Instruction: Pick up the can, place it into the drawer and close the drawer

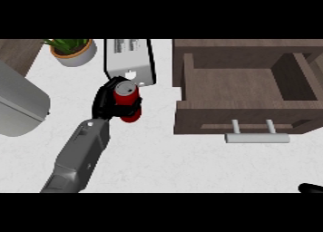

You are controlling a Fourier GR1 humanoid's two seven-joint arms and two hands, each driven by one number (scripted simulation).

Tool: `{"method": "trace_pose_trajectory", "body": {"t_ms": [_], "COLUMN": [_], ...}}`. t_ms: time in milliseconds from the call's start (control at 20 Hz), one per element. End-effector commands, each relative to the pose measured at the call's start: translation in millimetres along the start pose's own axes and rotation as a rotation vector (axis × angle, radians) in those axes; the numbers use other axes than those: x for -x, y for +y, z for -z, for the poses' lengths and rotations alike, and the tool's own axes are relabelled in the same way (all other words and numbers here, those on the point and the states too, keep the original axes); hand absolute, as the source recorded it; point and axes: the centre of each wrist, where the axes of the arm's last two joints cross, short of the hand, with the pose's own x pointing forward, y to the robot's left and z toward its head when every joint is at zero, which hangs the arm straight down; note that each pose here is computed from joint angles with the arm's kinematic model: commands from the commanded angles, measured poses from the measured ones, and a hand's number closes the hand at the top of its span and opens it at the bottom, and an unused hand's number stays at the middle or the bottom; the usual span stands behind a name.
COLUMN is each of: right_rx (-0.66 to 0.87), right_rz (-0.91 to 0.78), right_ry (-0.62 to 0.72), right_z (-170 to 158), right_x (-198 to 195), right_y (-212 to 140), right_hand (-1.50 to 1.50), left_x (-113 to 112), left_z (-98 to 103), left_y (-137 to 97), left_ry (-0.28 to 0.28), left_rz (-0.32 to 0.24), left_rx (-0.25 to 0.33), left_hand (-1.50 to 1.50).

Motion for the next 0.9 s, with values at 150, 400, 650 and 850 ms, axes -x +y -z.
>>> {"method": "trace_pose_trajectory", "body": {"t_ms": [150,400,650,850], "right_rx": [0.02,0.003,0.006,0.015], "right_rz": [-0.021,-0.017,-0.02,-0.005], "right_ry": [0.009,-0.002,0.0,-0.013], "right_z": [4.3,-4.1,7.6,-14.4], "right_x": [-2.3,-2.7,-10.6,-8.1], "right_y": [-0.6,2.6,5.4,14.6], "right_hand": [-1.5,-1.5,-1.5,-1.5], "left_x": [-70.1,-128.6,-182.1,-206.5], "left_z": [37.7,57.4,63.7,60.2], "left_y": [-38.5,-82.2,-114.1,-132.2], "left_ry": [-0.045,-0.049,-0.075,-0.096], "left_rz": [0.038,0.019,0.041,0.062], "left_rx": [0.084,0.138,0.121,0.157], "left_hand": [1.5,1.5,1.5,1.5]}}
